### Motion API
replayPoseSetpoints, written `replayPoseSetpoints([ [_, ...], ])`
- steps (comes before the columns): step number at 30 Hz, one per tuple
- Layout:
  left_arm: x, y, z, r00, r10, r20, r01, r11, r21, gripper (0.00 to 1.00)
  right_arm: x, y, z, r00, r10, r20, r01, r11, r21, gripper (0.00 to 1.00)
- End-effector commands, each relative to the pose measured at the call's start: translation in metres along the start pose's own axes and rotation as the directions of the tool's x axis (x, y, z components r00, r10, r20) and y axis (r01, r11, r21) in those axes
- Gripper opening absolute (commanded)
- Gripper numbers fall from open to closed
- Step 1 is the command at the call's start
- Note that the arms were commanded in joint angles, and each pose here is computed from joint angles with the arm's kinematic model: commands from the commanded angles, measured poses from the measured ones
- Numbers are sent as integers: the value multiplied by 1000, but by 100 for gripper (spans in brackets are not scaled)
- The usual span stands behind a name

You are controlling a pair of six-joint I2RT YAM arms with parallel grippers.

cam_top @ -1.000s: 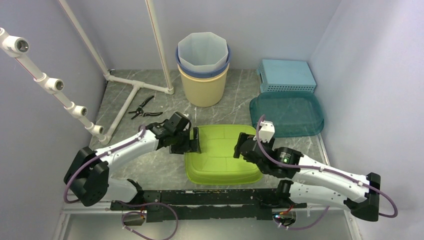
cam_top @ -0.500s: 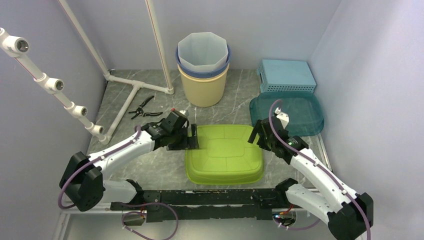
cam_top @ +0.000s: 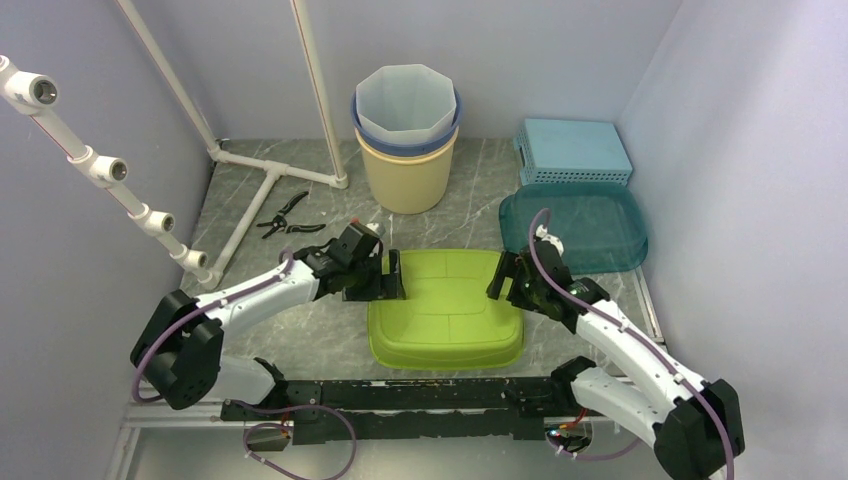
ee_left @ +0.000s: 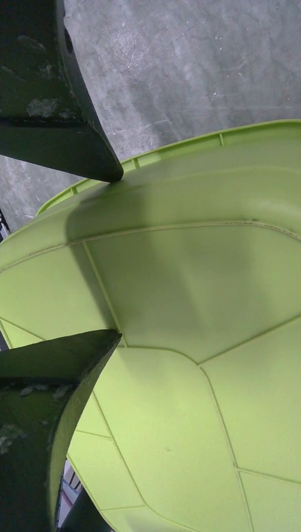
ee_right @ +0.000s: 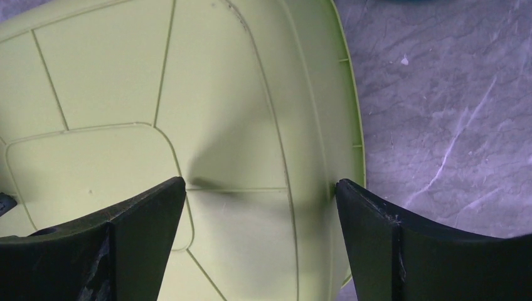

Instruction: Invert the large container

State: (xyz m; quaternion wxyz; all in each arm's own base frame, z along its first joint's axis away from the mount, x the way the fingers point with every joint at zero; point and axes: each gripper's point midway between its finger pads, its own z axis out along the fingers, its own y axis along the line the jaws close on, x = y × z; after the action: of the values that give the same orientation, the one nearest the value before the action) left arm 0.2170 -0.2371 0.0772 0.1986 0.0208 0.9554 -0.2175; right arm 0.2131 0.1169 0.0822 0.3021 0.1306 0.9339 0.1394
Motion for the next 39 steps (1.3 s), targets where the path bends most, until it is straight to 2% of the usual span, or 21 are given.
replayPoseSetpoints([
  [1, 1, -10, -4, 1000, 15, 14, -16, 998, 67, 92, -9, 5, -13, 999, 10, 41, -8, 999, -33, 93],
  [5, 0, -5, -5, 1000, 26, 16, -26, 999, 35, 92, -23, -10, -11, 995, -12, 102, 6, 998, 63, 95],
  [8, 0, -2, -4, 999, 35, 8, -35, 999, 21, 93, -16, -10, 6, 999, -31, 45, 28, 997, 69, 95],
  [12, 5, -5, 2, 999, 49, -13, -48, 998, 44, 91, -2, 8, 17, 997, -75, -12, 74, 996, -51, 93],
  [16, 9, -23, 4, 996, 87, -28, -82, 987, 141, 88, 1, 20, 4, 997, -76, 9, 77, 986, -150, 92],
  [23, 17, -58, -3, 993, 115, -37, -99, 950, 297, 86, 17, 51, -23, 997, -56, -58, 32, 935, -352, 85],
  [33, 25, -85, -20, 986, 158, -61, -130, 935, 331, 86, 9, 35, -47, 999, -23, -27, 15, 963, -269, 85],
  [39, 36, -100, -9, 981, 173, -89, -133, 931, 339, 86, 18, 12, -34, 999, 34, -43, -40, 987, -155, 87],
])
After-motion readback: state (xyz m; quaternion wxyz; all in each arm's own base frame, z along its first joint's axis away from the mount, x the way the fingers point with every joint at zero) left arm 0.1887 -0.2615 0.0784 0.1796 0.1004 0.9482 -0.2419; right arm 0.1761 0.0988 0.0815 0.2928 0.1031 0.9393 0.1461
